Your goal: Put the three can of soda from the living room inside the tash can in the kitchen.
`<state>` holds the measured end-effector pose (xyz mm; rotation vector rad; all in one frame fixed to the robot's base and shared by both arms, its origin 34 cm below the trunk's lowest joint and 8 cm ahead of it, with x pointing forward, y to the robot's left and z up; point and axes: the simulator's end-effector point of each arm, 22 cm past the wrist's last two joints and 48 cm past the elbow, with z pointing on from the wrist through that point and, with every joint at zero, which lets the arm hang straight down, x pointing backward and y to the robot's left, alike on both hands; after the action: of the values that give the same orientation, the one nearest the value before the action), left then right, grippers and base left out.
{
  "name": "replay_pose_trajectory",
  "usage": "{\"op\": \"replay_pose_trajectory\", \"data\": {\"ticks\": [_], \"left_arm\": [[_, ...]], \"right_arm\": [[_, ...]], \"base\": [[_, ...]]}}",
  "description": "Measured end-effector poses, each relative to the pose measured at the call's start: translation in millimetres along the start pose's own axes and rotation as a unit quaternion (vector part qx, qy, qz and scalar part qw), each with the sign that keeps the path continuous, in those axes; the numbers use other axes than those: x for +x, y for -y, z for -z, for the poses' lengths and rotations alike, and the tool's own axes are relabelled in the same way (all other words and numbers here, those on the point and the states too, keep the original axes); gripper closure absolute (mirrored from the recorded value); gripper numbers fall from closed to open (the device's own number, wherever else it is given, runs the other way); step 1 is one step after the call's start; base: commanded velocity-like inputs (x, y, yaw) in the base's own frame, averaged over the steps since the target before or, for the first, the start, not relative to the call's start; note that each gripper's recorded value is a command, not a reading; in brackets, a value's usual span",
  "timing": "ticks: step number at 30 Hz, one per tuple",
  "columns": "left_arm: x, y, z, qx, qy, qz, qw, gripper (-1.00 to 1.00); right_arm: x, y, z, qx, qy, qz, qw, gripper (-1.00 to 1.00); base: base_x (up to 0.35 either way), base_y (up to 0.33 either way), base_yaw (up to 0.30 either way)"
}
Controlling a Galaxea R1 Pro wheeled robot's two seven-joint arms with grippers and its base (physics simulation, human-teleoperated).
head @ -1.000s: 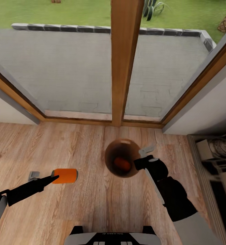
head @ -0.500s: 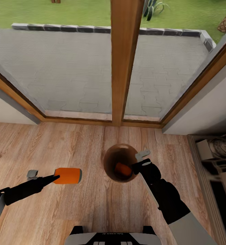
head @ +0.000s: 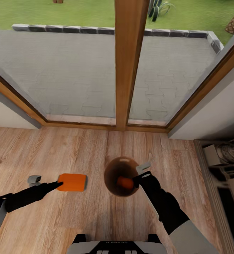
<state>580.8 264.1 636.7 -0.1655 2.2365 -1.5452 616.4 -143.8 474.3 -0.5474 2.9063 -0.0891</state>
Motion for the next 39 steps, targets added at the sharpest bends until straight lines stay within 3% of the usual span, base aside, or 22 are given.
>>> {"op": "replay_pose_trajectory", "data": {"ticks": [6,20,24,32,39], "left_arm": [[5,20,-22.3,0.04,0.01,0.019,0.999,1.0],[29,44,-65.3,0.086,0.002,0.04,0.9955,1.0],[33,53,-79.3,0.101,0.005,0.045,0.9938,1.0],[49,45,-109.0,0.062,-0.016,0.042,0.9971,1.0],[53,34,-122.0,0.029,-0.016,0.042,0.9986,1.0]], "right_arm": [[2,-7,-2.2,-0.004,-0.004,0.001,1.0,1.0],[19,-10,-10.8,-0.005,-0.024,0.005,0.9997,1.0],[22,-13,-19.2,-0.006,-0.014,0.002,0.9999,1.0],[23,-21,-22.6,-0.011,-0.01,0.002,0.9999,1.0],[22,-24,-22.5,-0.013,-0.009,0.001,0.9999,1.0]], "base": [[0.0,0.0,0.0],[0.0,0.0,0.0],[0.0,0.0,0.0],[0.0,0.0,0.0],[0.0,0.0,0.0]]}}
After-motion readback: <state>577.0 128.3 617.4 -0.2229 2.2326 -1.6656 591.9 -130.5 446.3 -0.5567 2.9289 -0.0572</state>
